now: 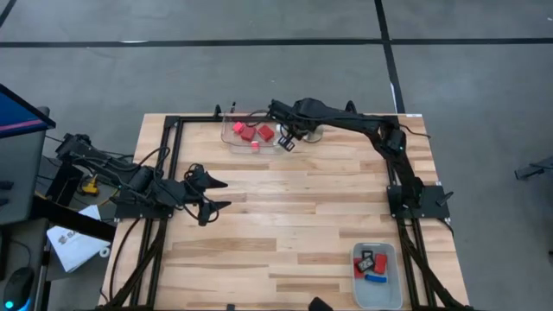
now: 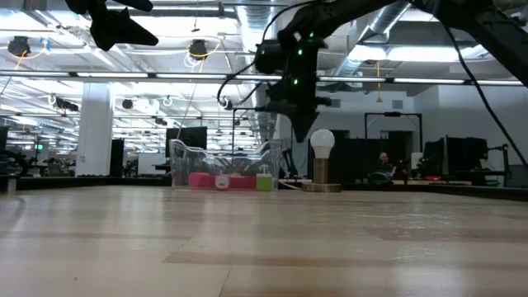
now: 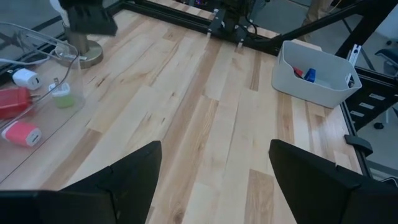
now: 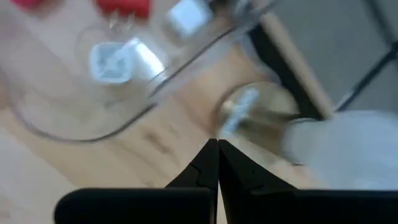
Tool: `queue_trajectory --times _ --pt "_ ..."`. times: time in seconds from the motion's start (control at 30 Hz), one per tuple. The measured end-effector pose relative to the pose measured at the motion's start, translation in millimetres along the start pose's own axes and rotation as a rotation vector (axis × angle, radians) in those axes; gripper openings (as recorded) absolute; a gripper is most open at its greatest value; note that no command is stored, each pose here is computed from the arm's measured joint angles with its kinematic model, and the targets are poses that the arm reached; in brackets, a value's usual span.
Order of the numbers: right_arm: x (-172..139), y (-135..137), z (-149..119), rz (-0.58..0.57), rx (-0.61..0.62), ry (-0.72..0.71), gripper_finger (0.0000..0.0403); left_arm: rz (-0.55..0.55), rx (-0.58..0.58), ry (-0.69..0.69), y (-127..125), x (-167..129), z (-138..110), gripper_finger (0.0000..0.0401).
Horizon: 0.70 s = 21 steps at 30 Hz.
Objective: Pick & Place Office items
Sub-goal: Return to Home Position
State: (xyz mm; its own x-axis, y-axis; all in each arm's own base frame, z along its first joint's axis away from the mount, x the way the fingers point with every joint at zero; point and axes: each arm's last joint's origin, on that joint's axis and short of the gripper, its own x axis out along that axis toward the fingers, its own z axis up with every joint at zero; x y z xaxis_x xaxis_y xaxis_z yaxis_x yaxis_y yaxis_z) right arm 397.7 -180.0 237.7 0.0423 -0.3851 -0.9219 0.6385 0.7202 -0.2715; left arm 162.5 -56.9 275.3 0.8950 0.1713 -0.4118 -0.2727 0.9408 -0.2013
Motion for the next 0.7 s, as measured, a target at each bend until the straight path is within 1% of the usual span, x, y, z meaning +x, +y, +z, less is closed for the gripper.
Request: queue_trajectory --times 0.1,0.17,0.23,0.37,0.47,0.5,0.57,0.63,0.7 --pt "-23.3 -0.8 -2.9 -0.072 -0.015 -0.069 0.0000 0.000 0.008 0.000 0.1 0.0 0.0 0.0296" --pt "-51.6 1.9 -5.4 -0.125 -0.029 -0.178 0.0000 0.001 0.009 0.001 0.1 0.0 -0.1 0.0296" --pt "-88.6 2.0 -12.3 -0.144 -0.035 -0.294 0.0000 0.002 0.019 0.003 0.2 0.0 -0.3 0.0296" --pt "-166.0 -11.6 -40.8 -0.042 -0.003 -0.474 0.0000 0.016 0.075 0.029 2.9 -1.5 -3.1 0.0296" --pt "-207.0 -15.8 -77.0 0.064 0.007 -0.570 0.0000 0.025 0.114 0.075 8.0 0.2 -16.8 0.0296" --pt "-215.6 -14.3 -90.7 0.099 0.000 -0.599 0.0000 0.014 0.143 0.095 10.0 0.4 -23.2 0.0296" --pt "-222.5 -8.3 -120.5 0.154 -0.027 -0.625 0.0000 -0.015 0.180 0.116 13.3 -0.8 -34.7 0.0296" --pt "-220.3 -1.2 -148.4 0.203 -0.036 -0.657 0.0000 -0.036 0.187 0.118 18.5 -5.3 -44.4 0.0296" --pt "-216.1 3.7 -174.9 0.242 -0.024 -0.721 0.0000 -0.067 0.167 0.084 22.0 -10.9 -47.8 0.0296"
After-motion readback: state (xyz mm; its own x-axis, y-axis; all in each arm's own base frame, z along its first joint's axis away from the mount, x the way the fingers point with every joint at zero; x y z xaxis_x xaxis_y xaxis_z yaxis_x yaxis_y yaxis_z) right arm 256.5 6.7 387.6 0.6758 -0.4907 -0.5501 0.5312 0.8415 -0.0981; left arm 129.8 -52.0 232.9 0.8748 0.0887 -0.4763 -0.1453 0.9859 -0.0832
